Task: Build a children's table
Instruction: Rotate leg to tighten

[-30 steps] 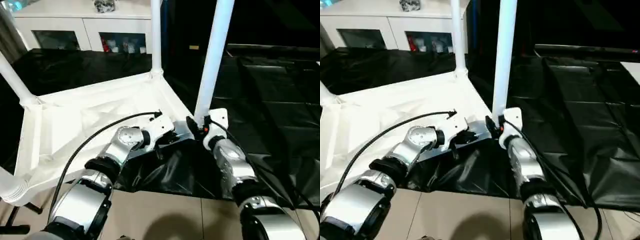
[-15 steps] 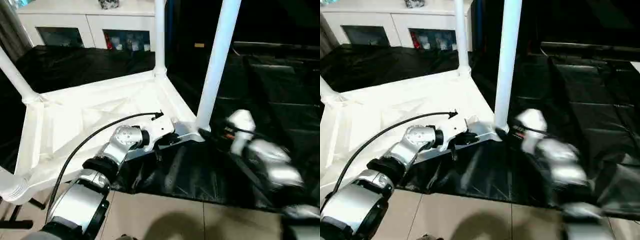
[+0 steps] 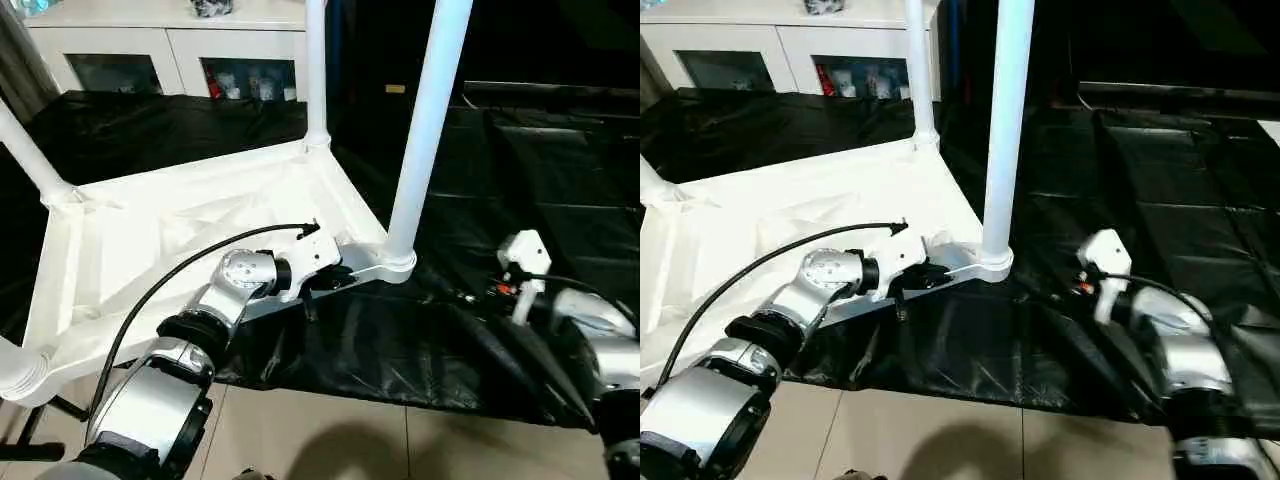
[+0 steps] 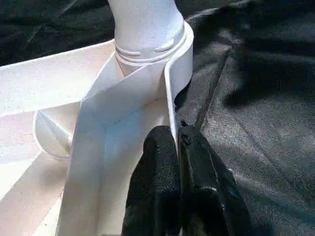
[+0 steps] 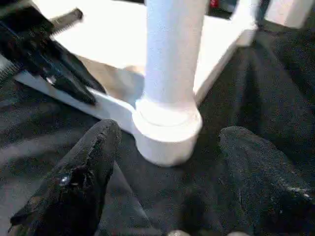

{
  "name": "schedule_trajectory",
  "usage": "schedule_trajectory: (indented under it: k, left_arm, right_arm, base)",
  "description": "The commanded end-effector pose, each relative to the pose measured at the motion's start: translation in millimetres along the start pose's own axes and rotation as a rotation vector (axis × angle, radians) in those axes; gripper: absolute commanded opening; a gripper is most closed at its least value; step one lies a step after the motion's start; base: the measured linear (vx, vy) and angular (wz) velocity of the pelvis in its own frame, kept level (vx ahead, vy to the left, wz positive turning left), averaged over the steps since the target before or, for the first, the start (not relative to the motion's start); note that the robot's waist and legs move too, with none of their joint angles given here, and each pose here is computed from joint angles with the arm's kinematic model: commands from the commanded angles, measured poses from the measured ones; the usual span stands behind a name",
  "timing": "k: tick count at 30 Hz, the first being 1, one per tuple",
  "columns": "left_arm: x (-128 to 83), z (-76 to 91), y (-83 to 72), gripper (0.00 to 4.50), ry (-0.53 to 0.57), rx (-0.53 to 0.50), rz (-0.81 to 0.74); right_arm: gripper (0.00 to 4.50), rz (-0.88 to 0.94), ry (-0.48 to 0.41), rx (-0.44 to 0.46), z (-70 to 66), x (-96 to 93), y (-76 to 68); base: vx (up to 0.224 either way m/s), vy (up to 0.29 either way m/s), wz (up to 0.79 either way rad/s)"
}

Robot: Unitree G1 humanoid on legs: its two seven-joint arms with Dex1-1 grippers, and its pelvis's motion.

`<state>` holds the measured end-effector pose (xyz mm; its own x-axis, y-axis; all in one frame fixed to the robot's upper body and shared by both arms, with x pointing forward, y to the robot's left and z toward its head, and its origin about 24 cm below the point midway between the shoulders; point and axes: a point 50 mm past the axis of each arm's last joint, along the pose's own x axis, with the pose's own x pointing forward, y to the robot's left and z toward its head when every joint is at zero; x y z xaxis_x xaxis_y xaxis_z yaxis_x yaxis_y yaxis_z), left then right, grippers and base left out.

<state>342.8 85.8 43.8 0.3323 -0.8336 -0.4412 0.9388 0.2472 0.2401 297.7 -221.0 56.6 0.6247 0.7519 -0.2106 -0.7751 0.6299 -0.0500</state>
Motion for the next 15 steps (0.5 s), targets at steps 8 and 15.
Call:
schedule_trajectory:
  k: [8, 15]
  left_arm:
    - [-11.3, 5.7, 11.3, 0.28, -0.075, -0.056, 0.053]
    - [-51.8, 26.6, 23.4, 0.76, -0.250, -0.129, 0.080]
  right_arm:
    - [3.65, 0.158, -0.007, -0.019, 13.6, 17.6, 19.4]
    - [3.65, 0.295, 0.027, 0.007, 23.9, 4.4, 30.3]
  base:
    - [0.000, 0.000, 0.00]
    - [0.000, 0.000, 0.00]
